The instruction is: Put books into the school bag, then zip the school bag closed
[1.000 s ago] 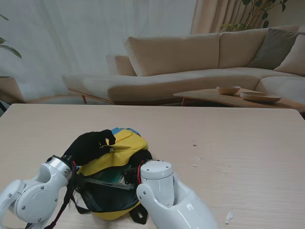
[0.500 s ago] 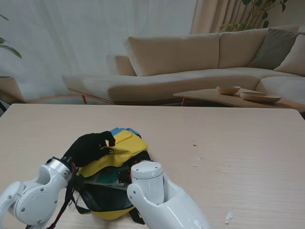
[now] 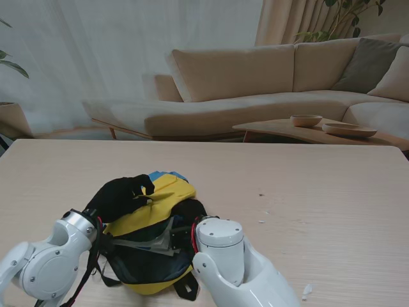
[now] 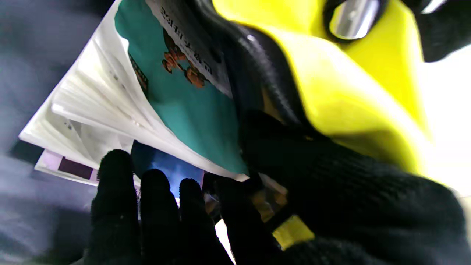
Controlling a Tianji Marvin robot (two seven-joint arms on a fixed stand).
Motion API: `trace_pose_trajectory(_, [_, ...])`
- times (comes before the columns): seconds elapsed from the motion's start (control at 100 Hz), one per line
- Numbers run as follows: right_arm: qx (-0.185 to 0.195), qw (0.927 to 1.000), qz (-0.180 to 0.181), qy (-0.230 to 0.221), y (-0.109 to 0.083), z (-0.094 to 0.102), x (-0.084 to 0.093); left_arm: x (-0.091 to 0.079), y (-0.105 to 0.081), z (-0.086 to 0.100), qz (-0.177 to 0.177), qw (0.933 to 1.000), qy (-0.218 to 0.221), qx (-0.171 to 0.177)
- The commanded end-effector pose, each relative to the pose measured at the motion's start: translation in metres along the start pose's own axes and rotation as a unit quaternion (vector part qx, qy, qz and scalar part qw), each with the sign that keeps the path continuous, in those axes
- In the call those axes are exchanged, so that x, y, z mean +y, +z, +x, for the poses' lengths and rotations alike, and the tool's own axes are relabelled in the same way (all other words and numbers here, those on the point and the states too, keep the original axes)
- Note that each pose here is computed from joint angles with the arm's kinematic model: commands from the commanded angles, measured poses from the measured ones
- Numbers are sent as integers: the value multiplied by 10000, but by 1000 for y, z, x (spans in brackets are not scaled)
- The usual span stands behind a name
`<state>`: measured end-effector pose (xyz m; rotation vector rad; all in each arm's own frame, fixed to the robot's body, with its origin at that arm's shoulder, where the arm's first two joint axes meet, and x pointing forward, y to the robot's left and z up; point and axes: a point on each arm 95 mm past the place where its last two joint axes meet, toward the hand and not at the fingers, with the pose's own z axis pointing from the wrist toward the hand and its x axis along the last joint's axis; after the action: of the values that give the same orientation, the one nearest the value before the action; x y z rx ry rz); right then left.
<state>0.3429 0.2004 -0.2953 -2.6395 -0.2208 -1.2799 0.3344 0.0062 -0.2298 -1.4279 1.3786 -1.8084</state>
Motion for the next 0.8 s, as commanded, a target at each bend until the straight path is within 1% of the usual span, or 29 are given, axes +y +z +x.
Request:
trace_pose_trajectory(0.0, [29,10000,68,51,-6,-2,3,0,0,3,-41,10000,-11,-3])
trace_pose_trajectory(0.2, [87,9996,180,186,-19,-6,23,-1,3,0,-71,10000,-13,-50])
trace_pose_trajectory(0.38, [146,9986,364,345,-33,-13,48,-1,5,-2,-118,9999,-37,-79])
trace_pose_trajectory(0.48, [154,9973,584,429,-42,-18,62,-1,6,-3,-160,9998,-22,-90])
trace_pose_trajectory(0.63, [311,9956,802,379,-54,-27,80,0,6,-3,-298,9995,22,-143])
trace_pose_trajectory(0.79, [640,9947,793,125,-60,-28,96,6,3,-2,-447,9986,13,-277])
